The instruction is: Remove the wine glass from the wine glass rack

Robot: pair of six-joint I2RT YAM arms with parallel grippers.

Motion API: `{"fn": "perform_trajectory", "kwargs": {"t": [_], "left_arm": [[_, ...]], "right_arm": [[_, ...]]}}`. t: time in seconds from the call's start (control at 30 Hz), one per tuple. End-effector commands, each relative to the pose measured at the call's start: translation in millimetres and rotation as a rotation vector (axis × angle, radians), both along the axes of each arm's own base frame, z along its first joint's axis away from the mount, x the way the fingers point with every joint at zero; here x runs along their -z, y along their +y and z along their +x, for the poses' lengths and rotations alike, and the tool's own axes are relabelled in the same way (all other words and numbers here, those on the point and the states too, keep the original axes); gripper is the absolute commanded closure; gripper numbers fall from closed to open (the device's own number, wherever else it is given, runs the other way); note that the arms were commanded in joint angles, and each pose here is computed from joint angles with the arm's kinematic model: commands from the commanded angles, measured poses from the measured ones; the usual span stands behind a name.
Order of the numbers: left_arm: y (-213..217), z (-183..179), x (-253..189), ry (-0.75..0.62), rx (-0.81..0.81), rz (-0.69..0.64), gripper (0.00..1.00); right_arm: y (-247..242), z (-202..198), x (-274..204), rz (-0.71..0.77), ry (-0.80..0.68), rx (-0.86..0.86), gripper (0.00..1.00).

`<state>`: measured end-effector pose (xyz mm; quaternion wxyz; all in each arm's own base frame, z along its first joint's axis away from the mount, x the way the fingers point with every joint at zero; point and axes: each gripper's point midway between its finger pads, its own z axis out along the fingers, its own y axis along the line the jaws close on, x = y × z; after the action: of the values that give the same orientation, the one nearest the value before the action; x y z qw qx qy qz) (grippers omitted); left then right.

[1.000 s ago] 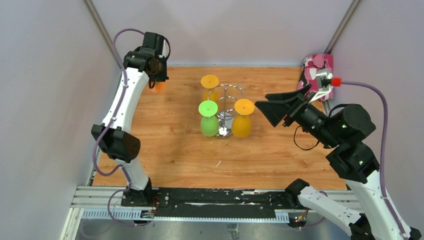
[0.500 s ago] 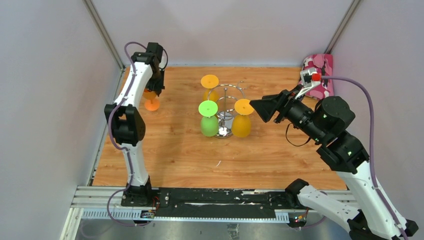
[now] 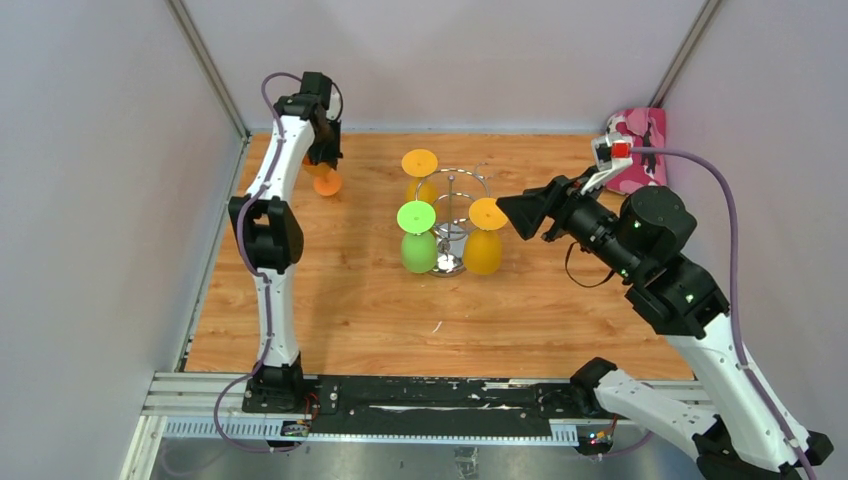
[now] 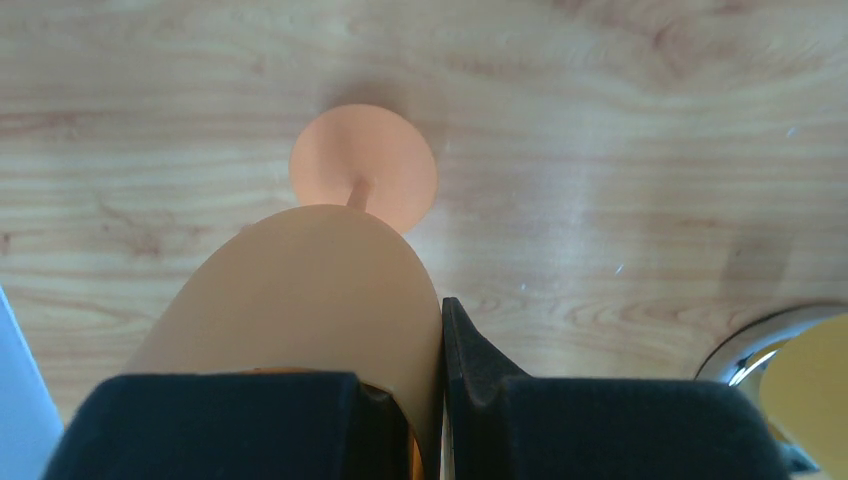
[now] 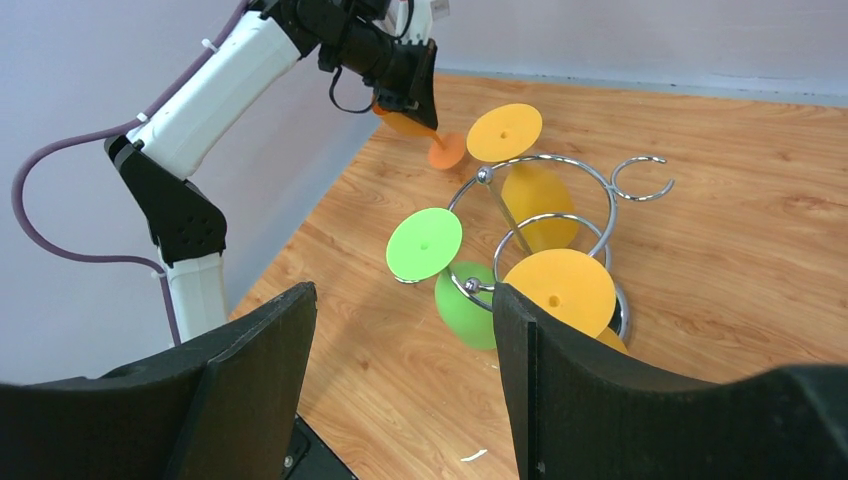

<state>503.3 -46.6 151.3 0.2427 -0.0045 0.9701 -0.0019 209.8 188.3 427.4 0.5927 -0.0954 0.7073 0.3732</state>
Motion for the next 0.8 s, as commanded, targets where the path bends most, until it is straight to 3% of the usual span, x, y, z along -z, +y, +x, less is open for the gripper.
{"fn": "perform_trajectory", "kwargs": {"t": [0.0, 0.23, 0.57, 0.77], "left_arm": [[-6.0, 29.9, -12.3, -0.087, 0.021, -0.038, 1.00], [-10.1, 36.8, 5.1, -0.063, 0.034, -0.052, 1.00], [-4.9, 2.3, -13.9, -0.022, 0.029, -0.037, 1.00], [-4.6, -1.1, 3.9, 0.033, 0.020, -0.036, 1.00]], "right_arm": [[-4.2, 9.1, -2.0, -0.017, -0.017, 0.038, 0.30], [-0.5, 16.4, 0.1, -0.033, -0.011, 0.042, 0.31], [7.2, 24.1, 11.8, -0.030, 0.020, 0.035, 0.31], [8.9, 23.6, 13.8, -0.021, 0.025, 0.029, 0.31]]}}
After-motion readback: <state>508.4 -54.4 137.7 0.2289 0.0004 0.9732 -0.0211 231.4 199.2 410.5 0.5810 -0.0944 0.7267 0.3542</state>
